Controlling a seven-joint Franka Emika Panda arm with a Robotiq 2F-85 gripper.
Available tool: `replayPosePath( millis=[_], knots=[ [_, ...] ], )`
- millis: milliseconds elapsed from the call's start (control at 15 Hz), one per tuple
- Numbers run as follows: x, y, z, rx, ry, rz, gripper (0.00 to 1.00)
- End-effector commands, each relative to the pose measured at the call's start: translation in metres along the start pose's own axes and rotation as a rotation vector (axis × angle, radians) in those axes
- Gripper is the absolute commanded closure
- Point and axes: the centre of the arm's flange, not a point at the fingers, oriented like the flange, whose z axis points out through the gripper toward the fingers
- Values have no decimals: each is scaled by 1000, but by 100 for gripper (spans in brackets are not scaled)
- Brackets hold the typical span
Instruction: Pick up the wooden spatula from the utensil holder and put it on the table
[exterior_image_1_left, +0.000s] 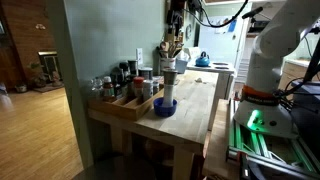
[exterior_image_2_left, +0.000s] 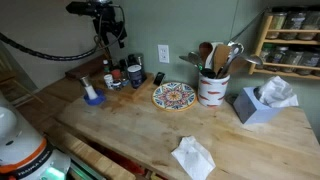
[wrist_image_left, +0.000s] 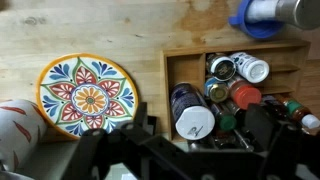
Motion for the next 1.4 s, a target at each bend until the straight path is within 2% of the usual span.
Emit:
replayPosePath(
  millis=[0, 1200, 1333],
  knots=[
    [0, 0, 0, 0, 0, 0, 0],
    [0, 0, 0, 0, 0, 0, 0],
    [11, 13, -2, -1, 5, 44, 0]
  ],
)
